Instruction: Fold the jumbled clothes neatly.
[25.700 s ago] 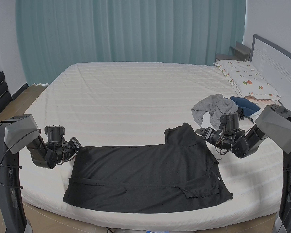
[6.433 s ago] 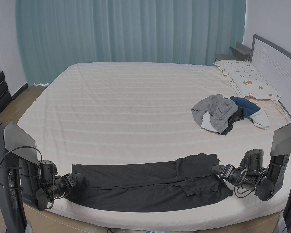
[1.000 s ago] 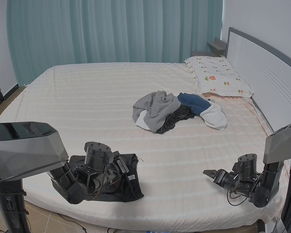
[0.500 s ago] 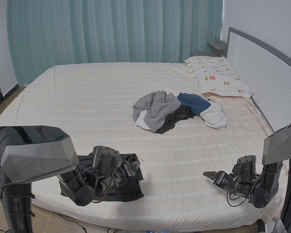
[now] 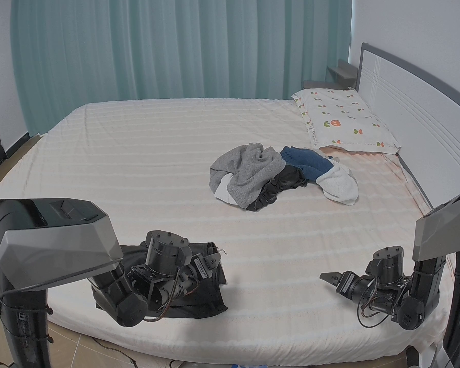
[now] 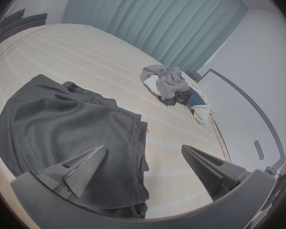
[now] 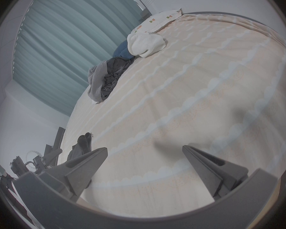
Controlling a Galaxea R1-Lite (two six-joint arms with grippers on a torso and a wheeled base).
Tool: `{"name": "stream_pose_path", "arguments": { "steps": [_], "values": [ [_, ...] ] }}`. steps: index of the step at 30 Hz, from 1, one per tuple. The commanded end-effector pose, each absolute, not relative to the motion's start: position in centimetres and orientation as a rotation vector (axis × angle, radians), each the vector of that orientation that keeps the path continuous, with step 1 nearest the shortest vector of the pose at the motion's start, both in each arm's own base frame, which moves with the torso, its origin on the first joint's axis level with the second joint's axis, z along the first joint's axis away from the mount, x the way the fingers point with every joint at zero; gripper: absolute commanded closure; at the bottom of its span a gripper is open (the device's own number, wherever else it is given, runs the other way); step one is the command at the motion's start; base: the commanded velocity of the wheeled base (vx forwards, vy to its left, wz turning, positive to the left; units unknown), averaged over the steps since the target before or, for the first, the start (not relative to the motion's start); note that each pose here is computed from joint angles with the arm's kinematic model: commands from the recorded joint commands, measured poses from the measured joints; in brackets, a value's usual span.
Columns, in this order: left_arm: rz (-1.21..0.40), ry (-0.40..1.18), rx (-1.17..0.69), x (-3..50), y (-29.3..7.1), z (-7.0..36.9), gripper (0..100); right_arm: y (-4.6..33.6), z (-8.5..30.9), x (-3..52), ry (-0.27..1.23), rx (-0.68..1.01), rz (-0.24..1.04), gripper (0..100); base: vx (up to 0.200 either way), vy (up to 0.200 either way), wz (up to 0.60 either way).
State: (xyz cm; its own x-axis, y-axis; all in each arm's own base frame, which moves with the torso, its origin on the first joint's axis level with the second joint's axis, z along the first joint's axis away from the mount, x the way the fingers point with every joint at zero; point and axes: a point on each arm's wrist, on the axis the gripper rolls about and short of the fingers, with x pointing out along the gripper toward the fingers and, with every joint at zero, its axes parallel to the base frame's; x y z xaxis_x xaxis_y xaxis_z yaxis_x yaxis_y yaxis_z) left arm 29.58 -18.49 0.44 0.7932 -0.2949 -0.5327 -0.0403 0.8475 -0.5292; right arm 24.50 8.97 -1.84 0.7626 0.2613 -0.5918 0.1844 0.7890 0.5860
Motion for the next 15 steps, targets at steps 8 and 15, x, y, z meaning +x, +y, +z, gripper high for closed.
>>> {"name": "stream_pose_path", "arguments": {
  "steps": [8,15],
  "values": [
    [-0.143,0.639,-0.556,29.23,-18.21,1.03,0,9.05,-1.90,24.45,0.720,0.673,0.047,0,0.000,0.000,0.00],
    [-0.130,0.643,-0.558,28.96,-17.61,1.18,0,9.08,-1.94,24.44,0.722,0.673,0.047,0,0.000,0.000,0.00]
  ]
}}
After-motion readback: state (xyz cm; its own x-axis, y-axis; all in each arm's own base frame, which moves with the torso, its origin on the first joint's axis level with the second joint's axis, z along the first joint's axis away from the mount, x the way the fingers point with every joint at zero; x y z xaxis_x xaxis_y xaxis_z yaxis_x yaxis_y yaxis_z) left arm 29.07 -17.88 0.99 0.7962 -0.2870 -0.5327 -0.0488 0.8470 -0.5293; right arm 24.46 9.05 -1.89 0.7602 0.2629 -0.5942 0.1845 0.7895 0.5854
